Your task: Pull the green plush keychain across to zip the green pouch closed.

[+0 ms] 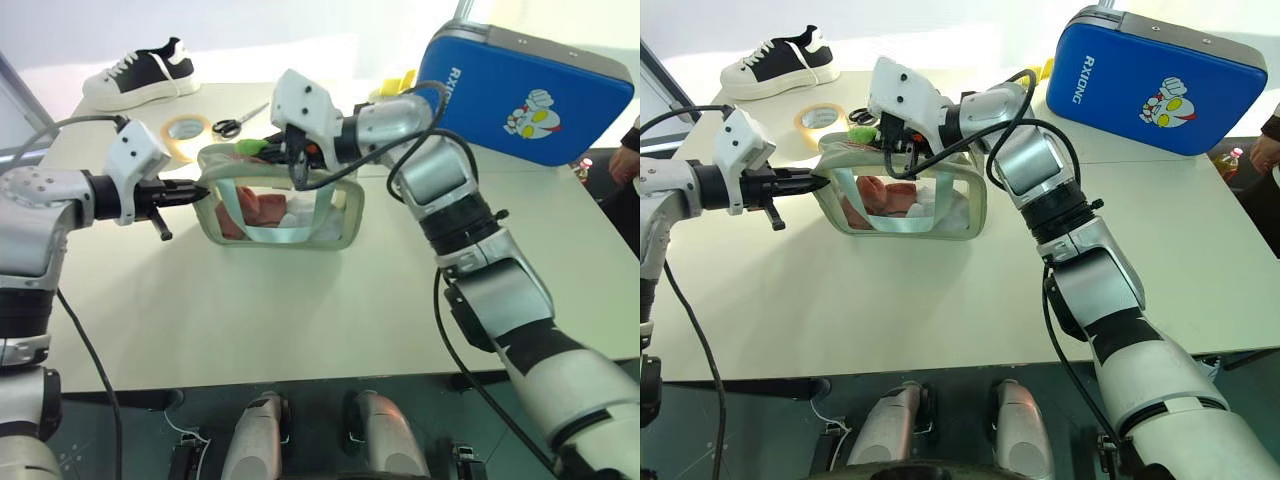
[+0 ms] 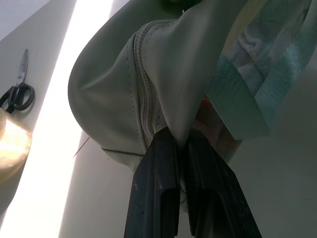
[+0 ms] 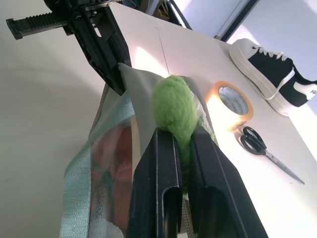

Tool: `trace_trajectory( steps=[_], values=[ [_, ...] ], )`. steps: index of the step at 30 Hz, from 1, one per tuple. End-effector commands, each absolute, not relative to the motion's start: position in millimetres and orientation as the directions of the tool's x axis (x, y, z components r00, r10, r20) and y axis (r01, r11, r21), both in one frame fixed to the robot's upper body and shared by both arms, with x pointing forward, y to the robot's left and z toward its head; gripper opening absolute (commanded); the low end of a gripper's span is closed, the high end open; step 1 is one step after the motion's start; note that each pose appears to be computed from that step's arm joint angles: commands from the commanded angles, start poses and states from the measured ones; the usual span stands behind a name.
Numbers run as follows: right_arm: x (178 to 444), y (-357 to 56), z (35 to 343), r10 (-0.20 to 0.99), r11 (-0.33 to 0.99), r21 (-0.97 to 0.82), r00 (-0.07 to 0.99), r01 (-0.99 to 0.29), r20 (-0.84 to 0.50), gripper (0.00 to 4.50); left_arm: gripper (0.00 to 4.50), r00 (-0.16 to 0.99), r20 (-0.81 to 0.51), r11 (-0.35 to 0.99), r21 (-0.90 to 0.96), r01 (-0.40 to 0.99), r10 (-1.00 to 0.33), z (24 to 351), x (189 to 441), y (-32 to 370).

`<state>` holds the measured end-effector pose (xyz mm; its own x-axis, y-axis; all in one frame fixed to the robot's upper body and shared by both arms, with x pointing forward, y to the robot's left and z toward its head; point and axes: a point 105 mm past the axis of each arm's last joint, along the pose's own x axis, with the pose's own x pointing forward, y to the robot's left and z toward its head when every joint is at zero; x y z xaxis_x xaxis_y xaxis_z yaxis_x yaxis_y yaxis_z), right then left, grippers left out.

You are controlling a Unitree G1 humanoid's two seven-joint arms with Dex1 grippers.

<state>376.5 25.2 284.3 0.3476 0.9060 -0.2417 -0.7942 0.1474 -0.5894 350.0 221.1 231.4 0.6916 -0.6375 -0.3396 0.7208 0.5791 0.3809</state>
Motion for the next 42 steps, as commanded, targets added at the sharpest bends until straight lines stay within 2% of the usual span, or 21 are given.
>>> trace_trajectory(
  steps=[1,5,9,11,14,18,22,25,29,33,36,39,41,42],
  values=[
    [377,-8,329,0.889,0.265,-0.632,0.439,-0.728,-0.133,0.03,0.00,0.711,-0.295,0.581,0.422,0.696,-0.638,247,348,221],
    [394,-61,332,0.781,0.389,-0.672,0.613,-0.630,-0.123,0.03,0.00,0.709,-0.300,0.580,0.418,0.699,-0.638,245,347,221],
    [409,-119,312,0.611,0.422,-0.755,0.773,-0.501,-0.171,0.03,0.00,0.706,-0.306,0.577,0.417,0.702,-0.638,243,348,221],
    [410,-134,305,0.567,0.420,-0.774,0.803,-0.474,-0.184,0.03,0.00,0.704,-0.308,0.574,0.418,0.704,-0.639,243,348,220],
    [412,-163,256,0.431,0.323,-0.845,0.861,-0.427,-0.270,0.03,0.00,0.700,-0.312,0.569,0.417,0.709,-0.643,243,348,219],
    [401,-145,173,0.466,0.397,-0.707,0.792,-0.585,-0.393,0.03,0.00,0.695,-0.314,0.565,0.415,0.713,-0.647,243,350,217],
    [391,-110,132,0.537,0.453,-0.583,0.728,-0.675,-0.425,0.03,0.00,0.690,-0.315,0.557,0.418,0.717,-0.651,243,351,215],
    [390,-92,119,0.565,0.507,-0.501,0.710,-0.701,-0.421,0.03,0.00,0.689,-0.313,0.556,0.419,0.718,-0.654,245,352,214],
    [393,-91,133,0.588,0.585,-0.417,0.718,-0.696,-0.373,0.03,0.00,0.688,-0.311,0.555,0.420,0.718,-0.655,244,352,213],
    [395,-107,161,0.607,0.620,-0.366,0.720,-0.694,-0.337,1.44,0.00,0.693,-0.316,0.556,0.424,0.714,-0.649,242,352,214],
    [400,-128,186,0.574,0.632,-0.416,0.756,-0.654,-0.315,2.93,0.00,0.693,-0.316,0.556,0.425,0.714,-0.648,241,352,214],
    [398,-155,224,0.563,0.623,-0.459,0.770,-0.634,-0.299,4.45,0.00,0.695,-0.311,0.560,0.424,0.712,-0.649,242,352,215],
    [393,-167,245,0.577,0.599,-0.479,0.761,-0.642,-0.298,4.45,0.00,0.698,-0.303,0.566,0.422,0.708,-0.648,243,351,216],
    [389,-171,253,0.592,0.578,-0.484,0.746,-0.657,-0.306,4.50,0.77,0.701,-0.299,0.570,0.420,0.706,-0.647,244,351,217]
  ],
)
